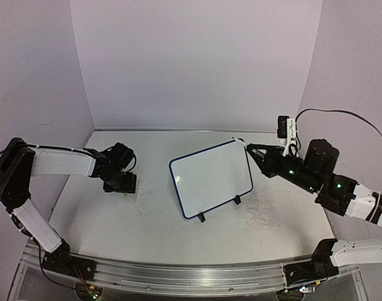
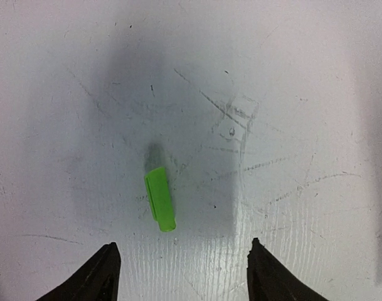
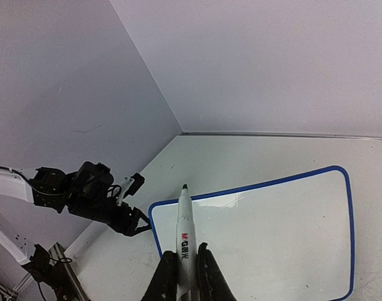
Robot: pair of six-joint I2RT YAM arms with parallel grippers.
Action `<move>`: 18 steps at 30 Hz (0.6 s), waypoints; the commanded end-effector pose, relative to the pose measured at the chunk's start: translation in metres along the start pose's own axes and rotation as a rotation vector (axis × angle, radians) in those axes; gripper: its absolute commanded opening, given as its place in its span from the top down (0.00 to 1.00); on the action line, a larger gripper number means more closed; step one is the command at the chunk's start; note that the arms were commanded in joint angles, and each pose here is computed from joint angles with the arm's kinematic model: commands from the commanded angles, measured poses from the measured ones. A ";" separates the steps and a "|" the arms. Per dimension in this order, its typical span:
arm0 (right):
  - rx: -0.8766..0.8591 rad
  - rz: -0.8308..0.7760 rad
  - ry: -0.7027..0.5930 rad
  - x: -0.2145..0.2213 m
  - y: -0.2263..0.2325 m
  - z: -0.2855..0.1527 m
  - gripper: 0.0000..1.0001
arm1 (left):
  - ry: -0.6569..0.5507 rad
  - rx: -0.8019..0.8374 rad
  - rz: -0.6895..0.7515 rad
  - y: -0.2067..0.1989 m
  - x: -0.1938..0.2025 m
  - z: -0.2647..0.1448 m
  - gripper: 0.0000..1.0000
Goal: Write a sentence on the whiteboard
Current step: Put down the pen cap at the corner of the board, then move the whiteboard to the center of the board.
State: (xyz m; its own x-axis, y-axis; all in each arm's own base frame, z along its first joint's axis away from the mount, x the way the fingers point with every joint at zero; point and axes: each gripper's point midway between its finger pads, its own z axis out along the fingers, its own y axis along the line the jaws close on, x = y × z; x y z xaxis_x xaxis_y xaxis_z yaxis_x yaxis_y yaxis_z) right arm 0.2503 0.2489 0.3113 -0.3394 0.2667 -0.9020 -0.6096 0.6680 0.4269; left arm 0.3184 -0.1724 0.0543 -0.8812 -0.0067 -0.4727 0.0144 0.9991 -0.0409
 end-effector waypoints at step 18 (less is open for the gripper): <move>0.160 -0.018 0.134 0.009 -0.021 0.015 1.00 | -0.247 1.010 -0.006 -0.153 0.022 -0.153 0.18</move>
State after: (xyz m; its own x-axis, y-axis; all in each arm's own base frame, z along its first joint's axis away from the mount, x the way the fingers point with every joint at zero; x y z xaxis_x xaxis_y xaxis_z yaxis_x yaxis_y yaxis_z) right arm 0.2697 0.2432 0.2709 -0.4467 0.1505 -0.8819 -0.4764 0.7943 0.3769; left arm 0.2258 -0.2847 0.1583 -0.7998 -0.0725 -0.5959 0.4225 0.6372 -0.6446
